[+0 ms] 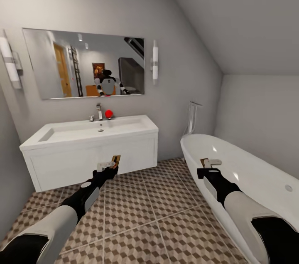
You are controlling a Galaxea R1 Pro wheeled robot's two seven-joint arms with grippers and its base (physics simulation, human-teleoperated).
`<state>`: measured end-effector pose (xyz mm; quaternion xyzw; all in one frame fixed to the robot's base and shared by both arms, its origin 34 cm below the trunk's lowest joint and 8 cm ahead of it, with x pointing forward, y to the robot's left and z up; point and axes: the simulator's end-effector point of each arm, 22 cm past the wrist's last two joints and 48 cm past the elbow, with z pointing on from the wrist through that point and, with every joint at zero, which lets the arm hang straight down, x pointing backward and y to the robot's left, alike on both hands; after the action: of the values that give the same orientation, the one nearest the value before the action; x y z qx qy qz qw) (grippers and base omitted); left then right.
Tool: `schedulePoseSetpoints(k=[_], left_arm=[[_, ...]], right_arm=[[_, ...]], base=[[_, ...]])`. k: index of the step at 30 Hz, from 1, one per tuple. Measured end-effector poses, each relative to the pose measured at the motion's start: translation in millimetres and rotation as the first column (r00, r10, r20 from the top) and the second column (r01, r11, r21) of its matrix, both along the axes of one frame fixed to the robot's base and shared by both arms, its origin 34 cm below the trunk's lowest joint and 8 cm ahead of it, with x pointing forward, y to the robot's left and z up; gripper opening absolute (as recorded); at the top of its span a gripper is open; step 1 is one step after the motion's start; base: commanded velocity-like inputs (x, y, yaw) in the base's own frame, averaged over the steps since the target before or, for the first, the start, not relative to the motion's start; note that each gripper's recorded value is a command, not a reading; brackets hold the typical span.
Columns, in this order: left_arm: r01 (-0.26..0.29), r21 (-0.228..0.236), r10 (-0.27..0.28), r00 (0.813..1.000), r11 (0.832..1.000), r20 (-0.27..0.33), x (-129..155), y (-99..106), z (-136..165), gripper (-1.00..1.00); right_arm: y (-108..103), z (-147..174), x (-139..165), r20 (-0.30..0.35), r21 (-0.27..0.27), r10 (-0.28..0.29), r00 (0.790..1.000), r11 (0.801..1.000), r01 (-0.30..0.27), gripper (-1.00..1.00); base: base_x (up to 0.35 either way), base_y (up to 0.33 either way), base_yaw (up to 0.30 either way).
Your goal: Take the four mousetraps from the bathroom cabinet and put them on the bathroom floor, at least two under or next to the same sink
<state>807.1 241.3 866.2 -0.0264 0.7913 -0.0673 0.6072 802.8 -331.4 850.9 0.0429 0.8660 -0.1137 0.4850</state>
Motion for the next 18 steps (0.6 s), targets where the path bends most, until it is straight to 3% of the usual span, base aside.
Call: schedulePoseSetpoints(k=[11,18], left_arm=[[-0.001,0.0,0.001,1.0,1.0,0.0,0.0,0.2,0.0,-1.0],[0.003,-0.001,-0.003,1.0,1.0,0.0,0.2,-0.8,-0.4,-1.0]], right_arm=[[0.3,-0.2,-0.1,-0.001,0.0,0.0,1.0,1.0,0.0,-1.0],[-1.0,-0.3,0.2,-0.001,-0.002,-0.001,1.0,1.0,0.001,-1.0]], base=[[0.306,-0.073,0.006],[0.129,-0.031,0.208]])
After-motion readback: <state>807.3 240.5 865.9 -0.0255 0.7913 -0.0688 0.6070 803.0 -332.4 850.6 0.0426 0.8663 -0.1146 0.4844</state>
